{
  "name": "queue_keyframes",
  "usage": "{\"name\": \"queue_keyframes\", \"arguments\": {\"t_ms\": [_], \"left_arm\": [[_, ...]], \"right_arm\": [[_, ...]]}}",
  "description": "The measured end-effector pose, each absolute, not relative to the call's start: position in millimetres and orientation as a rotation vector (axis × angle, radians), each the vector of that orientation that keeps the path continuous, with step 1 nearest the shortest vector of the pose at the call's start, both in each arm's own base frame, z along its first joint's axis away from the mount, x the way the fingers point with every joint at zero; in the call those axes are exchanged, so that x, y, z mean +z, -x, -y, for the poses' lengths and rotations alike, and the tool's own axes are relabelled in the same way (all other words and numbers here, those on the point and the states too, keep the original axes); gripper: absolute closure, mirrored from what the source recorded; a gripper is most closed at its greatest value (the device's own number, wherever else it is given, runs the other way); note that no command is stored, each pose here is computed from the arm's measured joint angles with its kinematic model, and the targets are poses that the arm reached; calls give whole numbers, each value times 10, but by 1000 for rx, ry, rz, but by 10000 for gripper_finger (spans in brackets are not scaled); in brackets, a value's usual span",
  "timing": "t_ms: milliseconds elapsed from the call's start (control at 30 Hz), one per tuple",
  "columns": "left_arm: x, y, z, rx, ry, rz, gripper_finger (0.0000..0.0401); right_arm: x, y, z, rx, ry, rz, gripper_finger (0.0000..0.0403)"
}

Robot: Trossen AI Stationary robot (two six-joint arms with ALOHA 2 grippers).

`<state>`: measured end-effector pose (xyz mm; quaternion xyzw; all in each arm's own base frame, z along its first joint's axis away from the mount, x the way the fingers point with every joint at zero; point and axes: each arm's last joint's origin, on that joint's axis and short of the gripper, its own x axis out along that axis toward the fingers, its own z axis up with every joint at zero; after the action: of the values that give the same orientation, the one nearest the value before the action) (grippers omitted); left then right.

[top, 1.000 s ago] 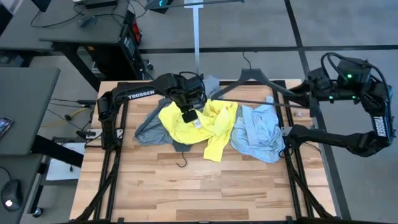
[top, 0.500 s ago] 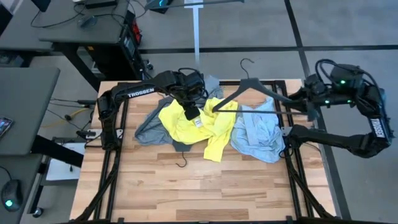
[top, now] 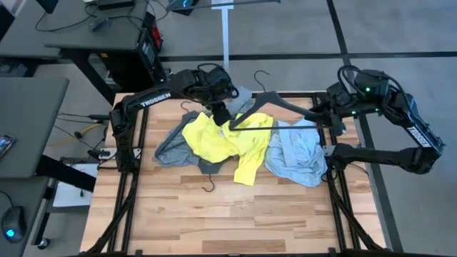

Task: Hang clothes
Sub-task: Hang the yellow shirt on the bottom black hanger

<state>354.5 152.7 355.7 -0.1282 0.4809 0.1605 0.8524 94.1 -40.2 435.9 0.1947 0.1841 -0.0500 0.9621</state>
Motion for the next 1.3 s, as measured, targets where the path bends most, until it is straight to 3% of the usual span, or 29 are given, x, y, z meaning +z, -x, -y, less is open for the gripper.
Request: {"name": "queue_keyframes", "arguments": {"t_ms": [533, 767, 900, 1300], "left_arm": [[3537, -3371, -1806, 386, 255, -1058, 401], [3603, -3329, -1772, 327, 246, -1058, 401], [3672, -3238, -1707, 293, 234, -1087, 401], [3787, -3264, -1706, 265, 233, -1008, 401]], "right_arm": [[4649, -1199, 501, -82, -373, -364, 299], [4484, -1445, 646, -155, -336, -494, 299], [4526, -1510, 691, -167, -295, -444, 299], [4433, -1912, 658, -69, -273, -477, 299]]}}
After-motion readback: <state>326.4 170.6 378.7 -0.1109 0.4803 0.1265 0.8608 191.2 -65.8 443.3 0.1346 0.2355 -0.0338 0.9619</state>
